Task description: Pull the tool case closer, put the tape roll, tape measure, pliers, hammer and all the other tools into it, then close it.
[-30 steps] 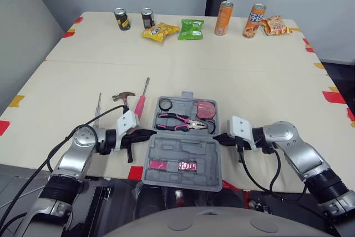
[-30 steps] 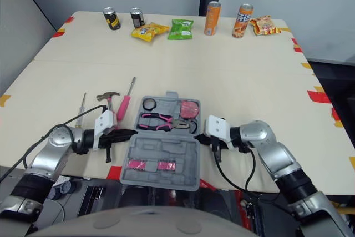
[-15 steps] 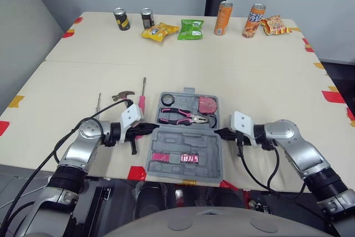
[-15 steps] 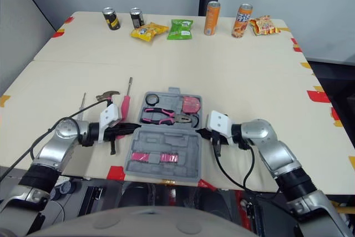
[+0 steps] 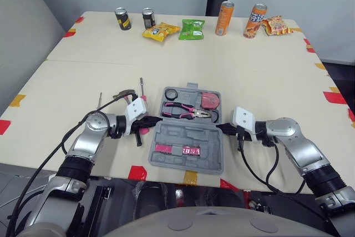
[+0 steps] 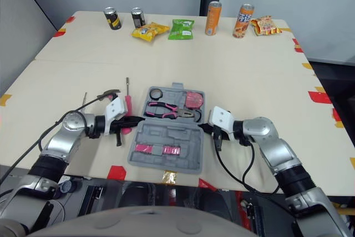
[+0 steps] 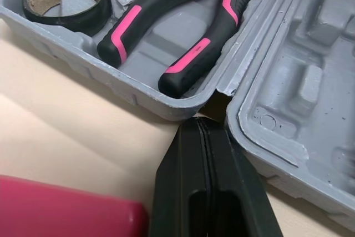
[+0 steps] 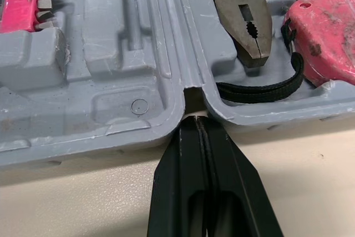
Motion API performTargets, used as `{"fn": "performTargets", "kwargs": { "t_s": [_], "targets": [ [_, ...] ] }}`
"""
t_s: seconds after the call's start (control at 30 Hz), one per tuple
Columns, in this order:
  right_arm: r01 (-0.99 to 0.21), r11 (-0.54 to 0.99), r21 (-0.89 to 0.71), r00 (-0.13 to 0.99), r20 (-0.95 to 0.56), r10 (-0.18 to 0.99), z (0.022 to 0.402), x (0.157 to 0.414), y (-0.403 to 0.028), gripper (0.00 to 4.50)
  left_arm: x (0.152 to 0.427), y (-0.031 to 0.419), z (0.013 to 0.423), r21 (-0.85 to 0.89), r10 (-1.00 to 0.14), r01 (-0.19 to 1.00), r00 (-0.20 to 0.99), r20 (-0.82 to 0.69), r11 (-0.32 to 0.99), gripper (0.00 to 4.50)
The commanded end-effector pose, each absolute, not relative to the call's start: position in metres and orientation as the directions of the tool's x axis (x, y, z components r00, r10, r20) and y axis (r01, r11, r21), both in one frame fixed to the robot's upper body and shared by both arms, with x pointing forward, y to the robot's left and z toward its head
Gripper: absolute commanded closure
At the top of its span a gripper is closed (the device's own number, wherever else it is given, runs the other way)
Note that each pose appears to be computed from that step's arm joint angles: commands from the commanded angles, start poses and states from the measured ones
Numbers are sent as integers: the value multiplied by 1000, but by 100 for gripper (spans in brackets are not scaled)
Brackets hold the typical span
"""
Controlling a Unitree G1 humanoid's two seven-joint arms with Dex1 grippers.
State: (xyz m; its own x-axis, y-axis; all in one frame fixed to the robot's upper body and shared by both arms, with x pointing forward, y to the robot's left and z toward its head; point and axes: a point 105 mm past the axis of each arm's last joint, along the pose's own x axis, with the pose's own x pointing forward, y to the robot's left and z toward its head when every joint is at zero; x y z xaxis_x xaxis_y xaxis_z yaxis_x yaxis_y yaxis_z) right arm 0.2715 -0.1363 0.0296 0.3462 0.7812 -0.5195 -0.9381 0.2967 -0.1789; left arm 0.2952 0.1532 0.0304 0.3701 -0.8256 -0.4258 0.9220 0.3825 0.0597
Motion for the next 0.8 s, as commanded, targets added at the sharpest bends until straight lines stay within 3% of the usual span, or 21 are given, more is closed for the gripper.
{"fn": "performTargets", "kwargs": {
  "t_s": [0.03, 0.8],
  "targets": [
    [-932, 291, -216, 361, -488, 795, 39, 276, -131, 442, 294, 137, 34, 74, -852, 941, 332, -405, 331, 450],
    [-925, 298, -234, 376, -468, 799, 41, 282, -125, 442, 291, 142, 31, 61, -844, 931, 352, -404, 360, 450]
  ]
}}
